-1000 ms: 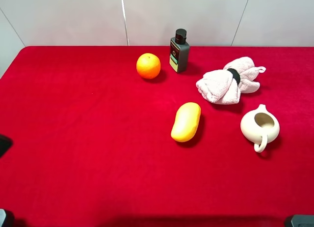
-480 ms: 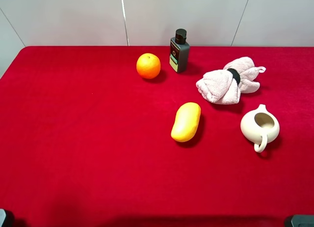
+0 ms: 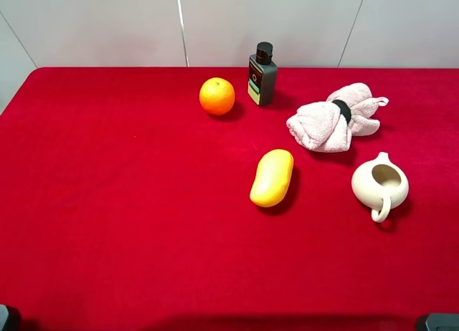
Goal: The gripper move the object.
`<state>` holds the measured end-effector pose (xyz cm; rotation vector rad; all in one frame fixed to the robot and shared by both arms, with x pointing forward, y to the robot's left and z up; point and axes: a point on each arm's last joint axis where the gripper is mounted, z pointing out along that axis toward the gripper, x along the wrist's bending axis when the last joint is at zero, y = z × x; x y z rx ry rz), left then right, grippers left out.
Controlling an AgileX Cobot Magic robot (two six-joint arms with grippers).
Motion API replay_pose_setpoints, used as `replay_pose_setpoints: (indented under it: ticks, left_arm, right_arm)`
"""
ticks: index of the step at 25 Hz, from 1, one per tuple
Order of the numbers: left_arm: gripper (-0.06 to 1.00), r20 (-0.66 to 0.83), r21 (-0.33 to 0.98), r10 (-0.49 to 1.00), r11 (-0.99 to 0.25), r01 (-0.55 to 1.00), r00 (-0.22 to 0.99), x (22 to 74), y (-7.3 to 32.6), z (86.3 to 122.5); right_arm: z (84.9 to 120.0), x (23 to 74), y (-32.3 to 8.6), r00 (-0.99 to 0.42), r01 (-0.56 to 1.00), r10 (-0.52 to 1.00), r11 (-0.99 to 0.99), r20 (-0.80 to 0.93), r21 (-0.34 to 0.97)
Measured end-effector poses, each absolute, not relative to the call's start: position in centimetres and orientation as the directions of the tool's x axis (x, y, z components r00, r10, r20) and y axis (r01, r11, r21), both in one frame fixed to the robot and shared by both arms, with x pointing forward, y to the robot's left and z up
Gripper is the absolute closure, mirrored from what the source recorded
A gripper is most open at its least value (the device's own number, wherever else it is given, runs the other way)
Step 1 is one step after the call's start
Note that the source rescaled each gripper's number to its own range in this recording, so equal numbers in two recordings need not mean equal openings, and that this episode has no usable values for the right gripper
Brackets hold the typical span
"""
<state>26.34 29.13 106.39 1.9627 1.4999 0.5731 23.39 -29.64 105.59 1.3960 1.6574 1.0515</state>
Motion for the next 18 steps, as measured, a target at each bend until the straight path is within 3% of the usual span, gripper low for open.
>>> replay_pose_setpoints:
  ticks: [6, 18]
  left_arm:
    - [-0.06, -0.016, 0.729, 0.988, -0.093, 0.678, 0.152, 24.8, 29.6, 104.8]
    - [-0.06, 0.015, 0.825, 0.993, -0.08, 0.56, 0.12, 23.1, 29.5, 104.2]
  right_arm:
    - [105.6, 23.4, -29.6, -0.158, 0.403, 0.987, 0.082, -0.019, 0.911]
    - [105.6, 23.4, -29.6, -0.158, 0.403, 0.987, 0.082, -0.019, 0.911]
